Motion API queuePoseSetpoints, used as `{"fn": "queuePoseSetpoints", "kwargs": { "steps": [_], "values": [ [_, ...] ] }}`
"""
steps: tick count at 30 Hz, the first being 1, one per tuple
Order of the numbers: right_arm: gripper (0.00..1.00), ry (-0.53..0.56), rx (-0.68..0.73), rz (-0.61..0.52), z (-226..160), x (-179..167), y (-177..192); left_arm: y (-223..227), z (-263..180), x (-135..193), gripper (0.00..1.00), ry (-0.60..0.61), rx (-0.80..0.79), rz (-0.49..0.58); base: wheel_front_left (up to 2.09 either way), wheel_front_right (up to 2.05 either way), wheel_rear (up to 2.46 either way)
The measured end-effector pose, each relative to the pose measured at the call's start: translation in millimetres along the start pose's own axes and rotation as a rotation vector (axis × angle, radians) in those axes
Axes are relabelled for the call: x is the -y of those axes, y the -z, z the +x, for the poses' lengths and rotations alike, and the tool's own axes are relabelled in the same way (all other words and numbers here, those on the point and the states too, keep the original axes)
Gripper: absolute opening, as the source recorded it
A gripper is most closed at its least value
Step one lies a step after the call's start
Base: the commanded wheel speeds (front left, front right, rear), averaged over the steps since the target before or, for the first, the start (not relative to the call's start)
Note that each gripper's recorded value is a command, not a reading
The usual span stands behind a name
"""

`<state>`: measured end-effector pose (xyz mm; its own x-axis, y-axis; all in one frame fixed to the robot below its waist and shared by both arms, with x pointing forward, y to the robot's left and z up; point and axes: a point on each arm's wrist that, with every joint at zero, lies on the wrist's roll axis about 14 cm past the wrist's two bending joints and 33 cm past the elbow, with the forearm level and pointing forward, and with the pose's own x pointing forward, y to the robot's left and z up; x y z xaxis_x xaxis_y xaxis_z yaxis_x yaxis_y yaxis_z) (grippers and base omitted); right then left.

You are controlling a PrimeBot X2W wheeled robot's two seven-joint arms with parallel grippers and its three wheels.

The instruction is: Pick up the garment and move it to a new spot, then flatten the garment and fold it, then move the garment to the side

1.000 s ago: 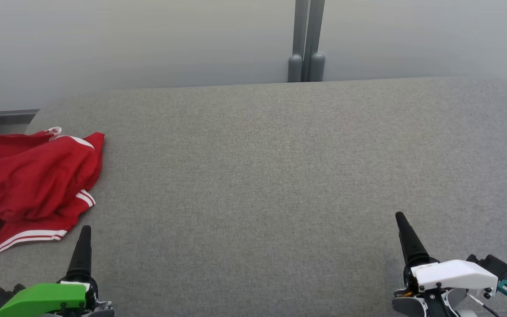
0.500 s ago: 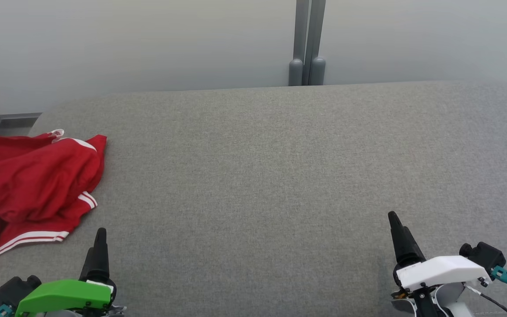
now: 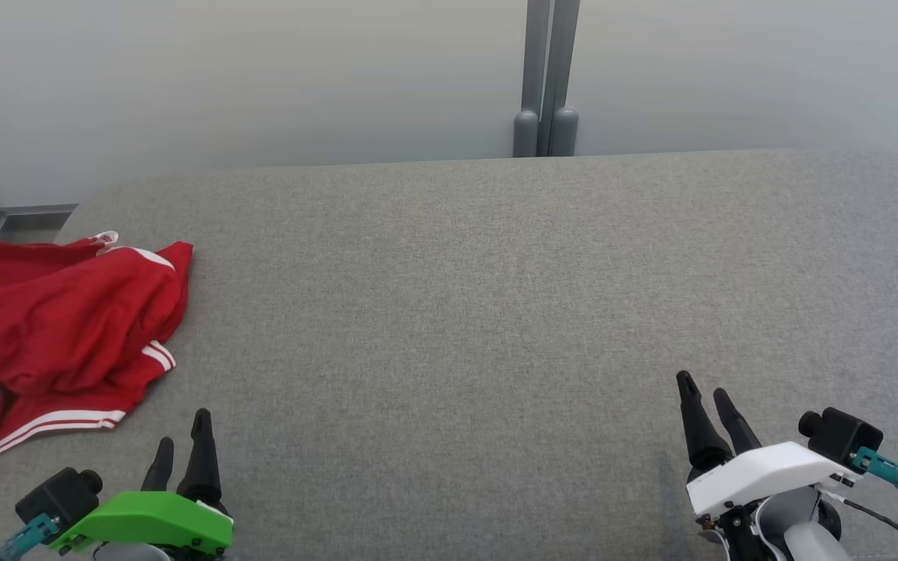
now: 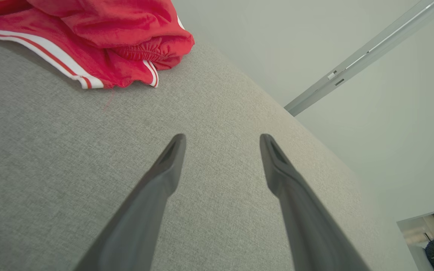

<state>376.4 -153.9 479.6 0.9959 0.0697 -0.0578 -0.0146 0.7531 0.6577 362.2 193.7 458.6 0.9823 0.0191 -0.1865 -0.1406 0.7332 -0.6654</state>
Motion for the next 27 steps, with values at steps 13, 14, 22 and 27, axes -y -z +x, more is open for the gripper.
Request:
{"fn": "queuePoseSetpoints", "kwargs": {
  "steps": [13,14,22,27],
  "values": [
    [1.0,-0.026,-0.034,-0.214,1.0,-3.0,1.7,0.6,2.0,0.2,1.0,-0.01,0.01,0.24,0.0,0.0,0.0],
    [1.0,-0.028,-0.034,-0.23,1.0,-3.1,1.5,0.2,2.1,0.5,1.0,-0.009,0.012,0.253,0.0,0.0,0.0],
    [1.0,-0.036,-0.051,-0.313,0.6,-4.0,2.6,-0.6,2.2,4.9,1.0,0.016,0.024,0.335,0.0,0.0,0.0],
    [1.0,-0.043,-0.06,-0.362,-0.2,-5.1,3.8,2.2,1.2,7.2,1.0,0.038,0.022,0.377,0.0,0.0,0.0]
  ]
}}
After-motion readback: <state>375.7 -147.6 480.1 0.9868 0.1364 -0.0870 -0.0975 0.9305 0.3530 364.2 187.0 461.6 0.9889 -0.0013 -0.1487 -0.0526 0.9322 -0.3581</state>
